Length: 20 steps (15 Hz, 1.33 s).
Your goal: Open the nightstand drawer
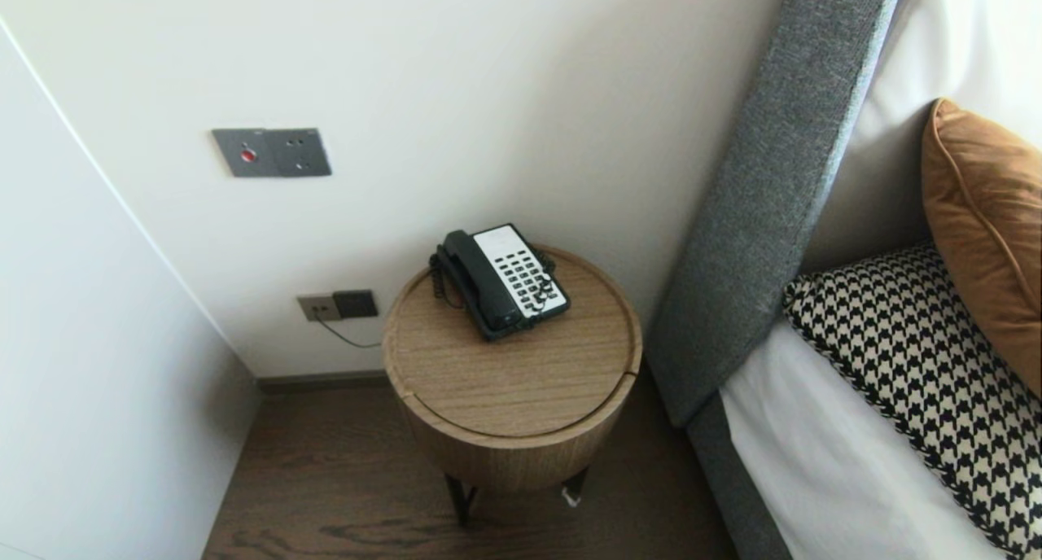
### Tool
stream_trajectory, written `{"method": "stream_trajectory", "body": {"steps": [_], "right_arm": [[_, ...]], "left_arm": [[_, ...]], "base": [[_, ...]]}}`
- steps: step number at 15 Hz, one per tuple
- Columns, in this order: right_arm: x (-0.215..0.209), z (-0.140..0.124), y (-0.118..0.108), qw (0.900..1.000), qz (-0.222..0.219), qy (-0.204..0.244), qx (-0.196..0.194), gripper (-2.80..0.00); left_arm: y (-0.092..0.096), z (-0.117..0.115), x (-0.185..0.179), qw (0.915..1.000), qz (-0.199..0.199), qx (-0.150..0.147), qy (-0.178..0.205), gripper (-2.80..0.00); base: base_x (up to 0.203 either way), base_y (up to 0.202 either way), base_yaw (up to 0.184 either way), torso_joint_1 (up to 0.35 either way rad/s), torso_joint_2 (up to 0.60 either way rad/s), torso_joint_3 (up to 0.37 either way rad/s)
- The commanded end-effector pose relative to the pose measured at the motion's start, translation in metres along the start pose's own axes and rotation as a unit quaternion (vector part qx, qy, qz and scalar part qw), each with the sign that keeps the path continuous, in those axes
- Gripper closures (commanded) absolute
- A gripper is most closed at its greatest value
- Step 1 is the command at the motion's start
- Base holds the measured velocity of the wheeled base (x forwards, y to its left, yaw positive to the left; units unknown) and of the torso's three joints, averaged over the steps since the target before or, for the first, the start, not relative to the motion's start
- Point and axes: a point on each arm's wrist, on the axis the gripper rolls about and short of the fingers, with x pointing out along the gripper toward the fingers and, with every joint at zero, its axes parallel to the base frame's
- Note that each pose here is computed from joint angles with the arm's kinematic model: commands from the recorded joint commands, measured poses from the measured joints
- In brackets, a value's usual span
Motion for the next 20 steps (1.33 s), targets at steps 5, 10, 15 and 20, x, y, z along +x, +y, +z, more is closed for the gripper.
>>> {"method": "stream_trajectory", "body": {"steps": [5,10,15,20], "right_arm": [[-0.0004,-0.0001,0.0,1.0,0.0,-0.002,0.0,0.0],[-0.0004,-0.0002,0.0,1.0,0.0,-0.002,0.0,0.0],[-0.0004,-0.0002,0.0,1.0,0.0,-0.002,0.0,0.0],[-0.0004,-0.0002,0.0,1.0,0.0,-0.002,0.0,0.0]], "left_arm": [[0.0,-0.0005,-0.0003,1.0,0.0,-0.001,0.0,0.0],[0.0,-0.0002,-0.0001,1.0,-0.001,-0.001,0.001,0.0],[-0.0001,0.0001,-0.0002,1.0,-0.001,-0.001,0.001,0.0],[-0.0001,0.0004,-0.0003,1.0,-0.001,-0.001,0.0,0.0]], "base": [[0.0,0.0,0.0,0.0,0.0,0.0],[0.0,0.0,0.0,0.0,0.0,0.0],[0.0,0.0,0.0,0.0,0.0,0.0],[0.0,0.0,0.0,0.0,0.0,0.0]]}}
